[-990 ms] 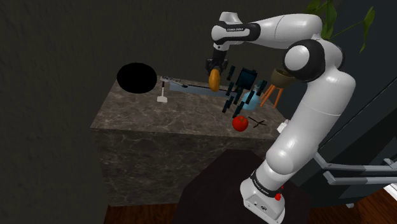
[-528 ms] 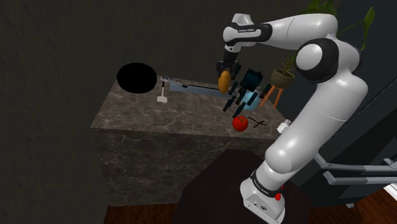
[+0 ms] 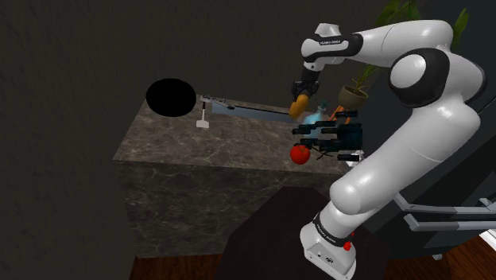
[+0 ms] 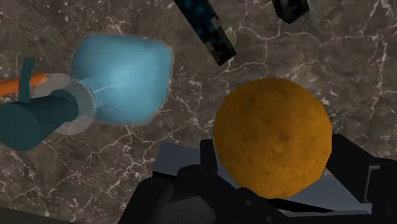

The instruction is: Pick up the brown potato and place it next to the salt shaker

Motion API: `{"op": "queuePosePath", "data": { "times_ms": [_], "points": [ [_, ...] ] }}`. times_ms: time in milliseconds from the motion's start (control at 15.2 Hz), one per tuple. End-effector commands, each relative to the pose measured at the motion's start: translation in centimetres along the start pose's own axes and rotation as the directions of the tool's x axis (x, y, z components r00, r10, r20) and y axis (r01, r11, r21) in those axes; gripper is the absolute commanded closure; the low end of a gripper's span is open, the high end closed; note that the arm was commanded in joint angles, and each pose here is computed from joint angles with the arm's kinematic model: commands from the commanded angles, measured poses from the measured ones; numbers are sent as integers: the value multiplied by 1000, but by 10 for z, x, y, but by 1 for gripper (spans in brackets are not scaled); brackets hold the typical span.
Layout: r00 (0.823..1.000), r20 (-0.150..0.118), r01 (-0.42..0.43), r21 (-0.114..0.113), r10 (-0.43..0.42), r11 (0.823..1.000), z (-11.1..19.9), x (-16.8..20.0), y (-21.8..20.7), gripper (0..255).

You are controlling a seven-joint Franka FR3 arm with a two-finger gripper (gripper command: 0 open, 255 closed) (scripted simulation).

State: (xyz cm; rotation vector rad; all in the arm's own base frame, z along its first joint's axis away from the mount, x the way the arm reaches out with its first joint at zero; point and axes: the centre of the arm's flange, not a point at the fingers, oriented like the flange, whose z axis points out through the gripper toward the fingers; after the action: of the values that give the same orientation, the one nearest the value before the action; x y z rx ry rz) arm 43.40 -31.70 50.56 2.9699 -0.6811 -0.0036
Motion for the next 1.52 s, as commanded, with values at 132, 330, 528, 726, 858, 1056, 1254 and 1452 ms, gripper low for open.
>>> {"op": "queuePosePath", "data": {
  "times_ms": [132,330,528,726,858,1056,1254,1452],
  "points": [
    [1000,0,1,0,-1,1000,9,-25,46,255],
    [1000,0,1,0,-1,1000,12,-44,81,255],
    [1000,0,1,0,-1,1000,15,-62,116,255],
    [1000,0,1,0,-1,1000,18,-81,151,255],
    [1000,0,1,0,-1,1000,20,-93,174,255],
    [1000,0,1,0,-1,1000,23,-111,209,255],
    [1000,0,1,0,-1,1000,26,-130,244,255],
    [1000,0,1,0,-1,1000,28,-148,279,255]
  ]
}}
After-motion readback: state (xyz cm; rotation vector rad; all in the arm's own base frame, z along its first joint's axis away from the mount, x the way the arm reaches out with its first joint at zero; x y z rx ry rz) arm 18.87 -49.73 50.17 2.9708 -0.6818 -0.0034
